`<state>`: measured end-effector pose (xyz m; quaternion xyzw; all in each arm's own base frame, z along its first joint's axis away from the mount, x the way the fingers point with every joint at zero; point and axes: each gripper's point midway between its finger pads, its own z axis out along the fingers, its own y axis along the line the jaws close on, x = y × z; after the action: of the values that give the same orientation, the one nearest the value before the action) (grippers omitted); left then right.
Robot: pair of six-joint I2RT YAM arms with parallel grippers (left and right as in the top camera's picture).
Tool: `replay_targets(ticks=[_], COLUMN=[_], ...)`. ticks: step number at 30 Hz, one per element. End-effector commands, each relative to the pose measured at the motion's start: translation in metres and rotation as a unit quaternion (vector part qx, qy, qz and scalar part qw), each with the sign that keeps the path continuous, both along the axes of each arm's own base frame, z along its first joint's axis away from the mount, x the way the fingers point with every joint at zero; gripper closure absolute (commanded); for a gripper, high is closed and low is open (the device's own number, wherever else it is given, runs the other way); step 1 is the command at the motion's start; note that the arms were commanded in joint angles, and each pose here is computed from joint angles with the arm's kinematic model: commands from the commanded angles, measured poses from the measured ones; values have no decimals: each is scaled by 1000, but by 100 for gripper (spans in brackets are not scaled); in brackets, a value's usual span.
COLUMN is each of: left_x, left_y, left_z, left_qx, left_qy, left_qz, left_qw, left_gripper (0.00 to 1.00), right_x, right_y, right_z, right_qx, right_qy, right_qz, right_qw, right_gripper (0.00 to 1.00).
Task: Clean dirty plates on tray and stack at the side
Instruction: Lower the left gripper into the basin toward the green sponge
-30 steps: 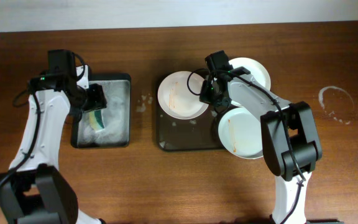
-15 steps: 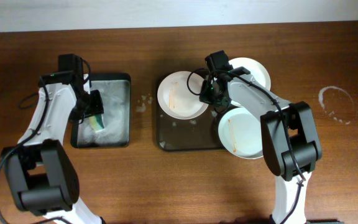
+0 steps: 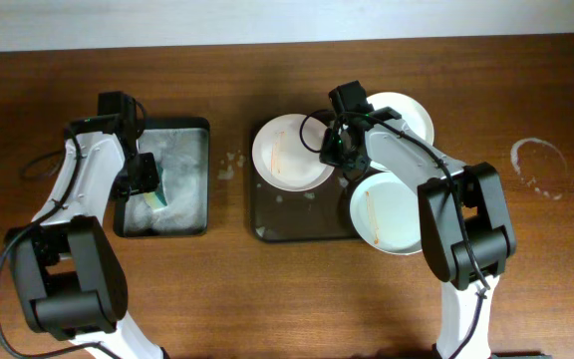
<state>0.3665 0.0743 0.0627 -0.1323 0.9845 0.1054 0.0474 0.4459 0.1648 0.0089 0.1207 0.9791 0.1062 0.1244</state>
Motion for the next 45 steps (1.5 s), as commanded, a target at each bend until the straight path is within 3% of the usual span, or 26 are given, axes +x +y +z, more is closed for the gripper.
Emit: replay_targets(ticks=[1, 9, 14, 26, 45], left_x=[7, 34, 43, 35, 21], left_y=[2, -52, -60, -62, -34], left_z=[5, 13, 19, -26, -18], left_qx=[13, 37, 85, 82, 136], left_qy=[-10, -38, -54, 7, 34], left_qz=[5, -120, -141, -142, -102], left_qw=[1000, 991, 985, 986, 985], left_gripper=[53, 53, 53, 53, 53], right_x=[-3, -2, -2, -2, -1], right_y=[-2, -2, -2, -2, -2], right_z=[-10, -10, -10, -10, -10], right_qx=[-11, -11, -11, -10, -10], right_qy=[9, 7, 7, 6, 5], right_qz=[0, 0, 0, 0, 0], right_qw=[1000, 1000, 1000, 1000, 1000], right_gripper=[95, 95, 95, 94, 94])
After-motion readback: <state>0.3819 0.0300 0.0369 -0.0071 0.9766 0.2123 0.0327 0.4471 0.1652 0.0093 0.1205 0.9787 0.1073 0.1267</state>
